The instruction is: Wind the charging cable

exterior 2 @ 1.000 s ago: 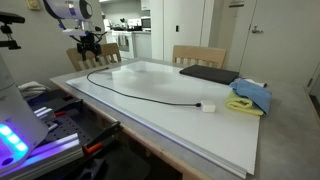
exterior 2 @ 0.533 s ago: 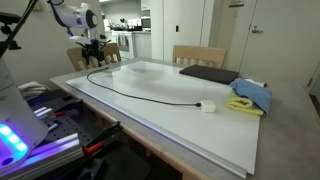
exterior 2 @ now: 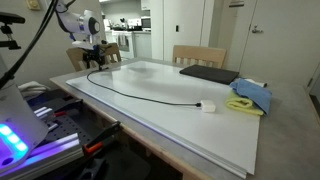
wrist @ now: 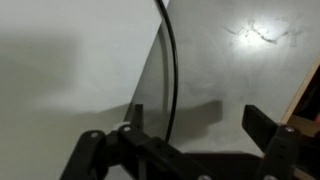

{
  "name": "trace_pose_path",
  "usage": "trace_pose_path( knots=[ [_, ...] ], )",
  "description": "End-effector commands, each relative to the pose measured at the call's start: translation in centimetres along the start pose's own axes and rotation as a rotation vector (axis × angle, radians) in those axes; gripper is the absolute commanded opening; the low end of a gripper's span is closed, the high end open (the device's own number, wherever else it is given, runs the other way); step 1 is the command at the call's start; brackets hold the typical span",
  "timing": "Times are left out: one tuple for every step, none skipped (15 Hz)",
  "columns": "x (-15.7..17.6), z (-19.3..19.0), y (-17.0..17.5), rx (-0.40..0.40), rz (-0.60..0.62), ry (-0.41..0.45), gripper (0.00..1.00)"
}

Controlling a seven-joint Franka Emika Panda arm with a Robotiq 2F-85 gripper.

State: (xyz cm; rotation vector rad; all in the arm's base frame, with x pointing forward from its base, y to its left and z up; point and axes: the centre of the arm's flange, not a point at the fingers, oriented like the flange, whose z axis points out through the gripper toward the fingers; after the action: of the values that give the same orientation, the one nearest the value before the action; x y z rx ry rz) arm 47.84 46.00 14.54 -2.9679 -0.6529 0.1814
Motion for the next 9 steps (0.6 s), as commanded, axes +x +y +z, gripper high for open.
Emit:
trace_pose_path(
  knots=[
    [1.3,0.9,-0.5,-0.004,-0.021,-0.014,1.00],
    [1.4,0.9,-0.5,-0.010,-0.021,-0.014,1.00],
    [1.5,1.0,-0.4,-0.014,-0.020,-0.012,1.00],
    [1.6,0.9,-0.2,-0.015,-0.017,-0.009,0.75],
    [1.7,0.9,-0.1,-0.016,-0.016,-0.006,0.73],
    [1.8,0.6,0.2,-0.019,-0.012,-0.005,0.67],
    [1.9,0.4,0.4,-0.022,-0.009,-0.002,0.58],
    [2.0,0.2,0.8,-0.031,0.002,0.003,0.52],
    [2.1,0.0,1.0,-0.032,0.003,0.001,0.44]
  ],
)
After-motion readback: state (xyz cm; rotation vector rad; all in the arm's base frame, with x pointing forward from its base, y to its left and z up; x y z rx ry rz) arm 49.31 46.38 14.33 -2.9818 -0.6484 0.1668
